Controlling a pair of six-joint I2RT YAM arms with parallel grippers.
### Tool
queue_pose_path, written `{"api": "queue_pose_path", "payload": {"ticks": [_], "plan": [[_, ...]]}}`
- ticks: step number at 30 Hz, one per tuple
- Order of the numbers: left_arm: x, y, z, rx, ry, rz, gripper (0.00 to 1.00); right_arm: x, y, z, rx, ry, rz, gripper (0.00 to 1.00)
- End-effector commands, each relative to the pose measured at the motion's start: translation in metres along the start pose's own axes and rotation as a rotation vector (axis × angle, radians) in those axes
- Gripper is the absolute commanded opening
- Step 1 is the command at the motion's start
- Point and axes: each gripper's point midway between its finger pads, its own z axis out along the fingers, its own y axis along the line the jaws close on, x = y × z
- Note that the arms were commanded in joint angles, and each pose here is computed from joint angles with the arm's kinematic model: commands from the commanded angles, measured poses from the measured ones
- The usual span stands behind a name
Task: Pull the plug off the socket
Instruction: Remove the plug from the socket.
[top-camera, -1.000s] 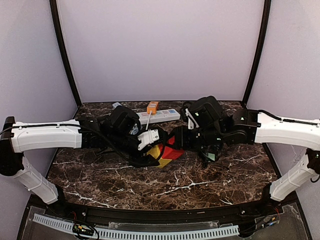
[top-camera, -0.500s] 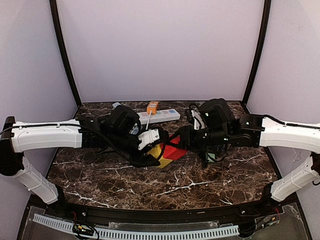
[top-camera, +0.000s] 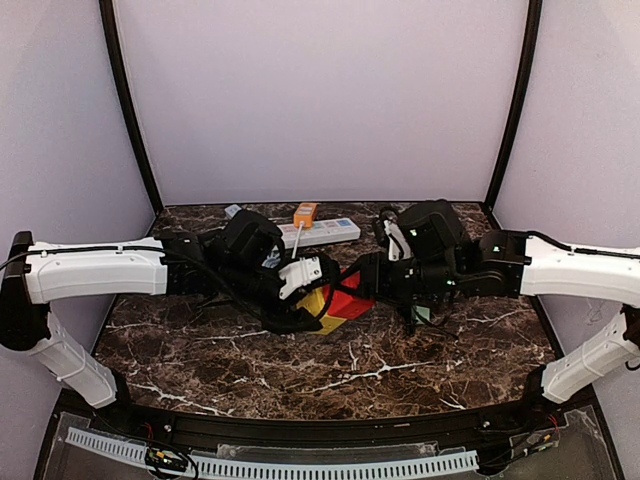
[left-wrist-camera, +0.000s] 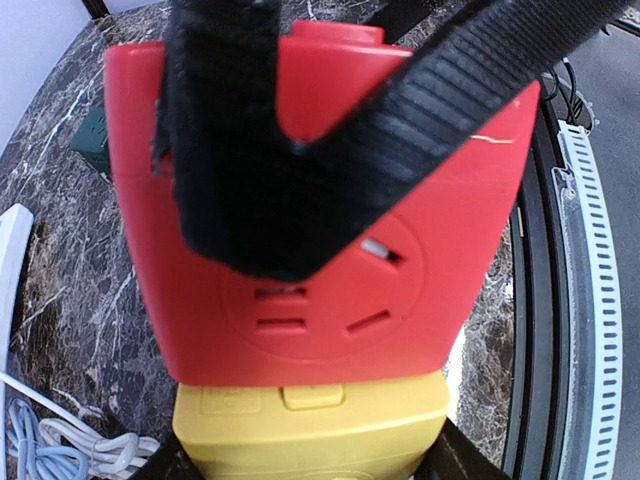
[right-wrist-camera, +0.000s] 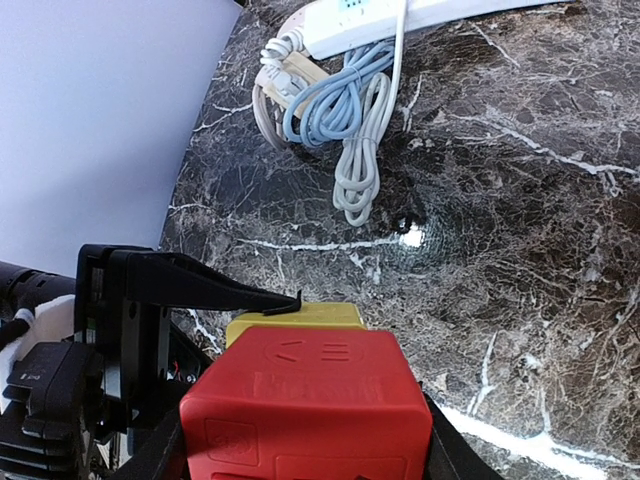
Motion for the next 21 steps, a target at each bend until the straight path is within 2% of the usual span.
{"api": "queue_pose_path", "payload": {"ticks": [1,12,21], "plan": [[0.022,0.023,-0.003,-0.078,0.087,-0.084,0.01,-0.01,0.022,-0.025,-0.021,-0.067,-0.022,0.0],[0.022,0.025,-0.003,-0.069,0.08,-0.104,0.01,-0.005,0.018,-0.029,0.044,-0.079,-0.04,0.0],[0.015,0.002,-0.006,0.016,0.048,-0.018,0.01,-0.013,0.016,-0.03,0.019,-0.053,-0.03,0.0]]}}
